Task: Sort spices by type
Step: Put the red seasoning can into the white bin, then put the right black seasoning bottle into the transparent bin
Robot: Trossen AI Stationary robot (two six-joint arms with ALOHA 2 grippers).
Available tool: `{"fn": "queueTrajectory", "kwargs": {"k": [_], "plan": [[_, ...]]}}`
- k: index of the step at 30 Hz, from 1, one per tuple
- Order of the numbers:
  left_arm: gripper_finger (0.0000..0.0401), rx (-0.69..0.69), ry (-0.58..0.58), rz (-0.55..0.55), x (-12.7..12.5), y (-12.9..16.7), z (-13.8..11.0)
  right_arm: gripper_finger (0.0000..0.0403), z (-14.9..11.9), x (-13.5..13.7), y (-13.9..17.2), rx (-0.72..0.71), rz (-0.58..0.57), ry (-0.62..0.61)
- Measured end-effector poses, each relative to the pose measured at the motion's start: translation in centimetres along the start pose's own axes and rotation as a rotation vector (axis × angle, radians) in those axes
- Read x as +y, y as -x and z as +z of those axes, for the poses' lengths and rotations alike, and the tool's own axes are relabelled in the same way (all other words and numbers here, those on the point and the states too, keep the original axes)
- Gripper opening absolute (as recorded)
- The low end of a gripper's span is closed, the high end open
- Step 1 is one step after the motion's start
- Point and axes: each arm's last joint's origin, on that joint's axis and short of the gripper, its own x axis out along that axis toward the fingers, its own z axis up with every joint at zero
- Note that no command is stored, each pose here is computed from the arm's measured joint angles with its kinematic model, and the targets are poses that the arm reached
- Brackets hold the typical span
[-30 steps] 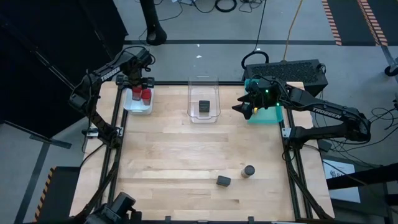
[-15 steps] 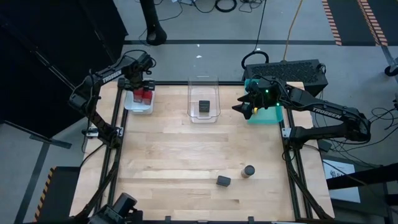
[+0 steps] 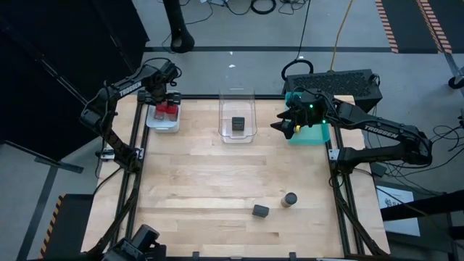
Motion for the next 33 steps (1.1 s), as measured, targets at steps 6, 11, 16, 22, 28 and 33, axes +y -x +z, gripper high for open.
{"fn": "queueTrajectory", "kwargs": {"k": [6,11,16,22,28,33], "plan": [[0.0254,0.0,0.0,0.002,0.0,0.0,0.0,0.0293,0.0,0.0,0.0,0.001,0.0,0.0],[0.0256,0.001,-0.009,0.002,0.0,0.0,0.0,0.0293,0.0,0.0,0.0,0.002,-0.001,-0.001],[0.0278,0.003,-0.027,0.001,0.0,0.0,0.0,0.0293,0.0,0.0,0.0,0.002,-0.001,-0.001],[0.0301,0.009,-0.036,0.005,0.0,0.0,-0.1,0.0293,0.0,0.0,0.0,0.002,-0.001,-0.001],[0.0302,0.026,-0.085,0.018,0.0,1.7,-0.4,0.0293,0.0,0.0,0.0,0.002,-0.001,-0.001],[0.0302,-0.053,-0.107,-0.02,0.0,4.6,-2.0,0.0293,0.0,0.0,0.0,0.003,-0.001,-0.001]]}}
